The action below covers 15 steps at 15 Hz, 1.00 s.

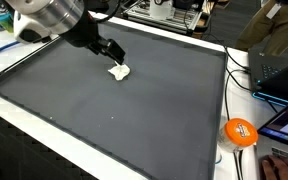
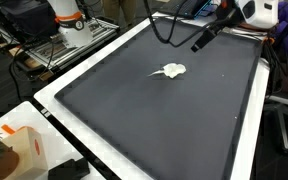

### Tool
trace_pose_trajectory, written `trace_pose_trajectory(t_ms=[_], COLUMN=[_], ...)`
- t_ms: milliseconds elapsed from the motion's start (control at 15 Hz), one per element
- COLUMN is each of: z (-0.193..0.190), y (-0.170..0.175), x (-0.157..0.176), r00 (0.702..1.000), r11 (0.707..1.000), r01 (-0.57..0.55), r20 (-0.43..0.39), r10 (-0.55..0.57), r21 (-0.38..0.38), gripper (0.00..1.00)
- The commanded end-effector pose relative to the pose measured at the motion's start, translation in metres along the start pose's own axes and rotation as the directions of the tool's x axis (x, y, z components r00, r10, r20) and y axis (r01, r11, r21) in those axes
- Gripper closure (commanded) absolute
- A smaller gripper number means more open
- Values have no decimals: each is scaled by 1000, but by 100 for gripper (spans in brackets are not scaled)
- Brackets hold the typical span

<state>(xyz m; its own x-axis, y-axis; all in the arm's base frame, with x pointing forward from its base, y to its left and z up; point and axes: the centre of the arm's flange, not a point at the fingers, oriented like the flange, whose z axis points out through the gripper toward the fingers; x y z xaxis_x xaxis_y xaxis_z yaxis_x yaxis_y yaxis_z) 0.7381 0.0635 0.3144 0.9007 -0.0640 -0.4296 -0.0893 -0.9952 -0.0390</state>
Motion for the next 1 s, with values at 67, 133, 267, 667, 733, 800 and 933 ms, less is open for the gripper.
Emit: trace_pose_trajectory(t_ms=[67, 133, 267, 667, 733, 800, 933], z=[39, 39, 38, 3, 3, 4, 7], y=[38, 43, 50, 47, 46, 45, 46], x=[-55, -53, -54, -6, -7, -7, -10], r00=[998, 997, 996, 997, 997, 997, 997], r11=[979, 975, 969, 977, 977, 977, 977], r01=[53, 52, 59, 45, 46, 47, 32], r20=[-52, -68, -77, -71, -70, -69, -77], r10=[-44, -38, -42, -31, -32, -33, -16], r21=[196, 215, 238, 209, 208, 208, 211], gripper=[0, 0, 0, 0, 0, 0, 0])
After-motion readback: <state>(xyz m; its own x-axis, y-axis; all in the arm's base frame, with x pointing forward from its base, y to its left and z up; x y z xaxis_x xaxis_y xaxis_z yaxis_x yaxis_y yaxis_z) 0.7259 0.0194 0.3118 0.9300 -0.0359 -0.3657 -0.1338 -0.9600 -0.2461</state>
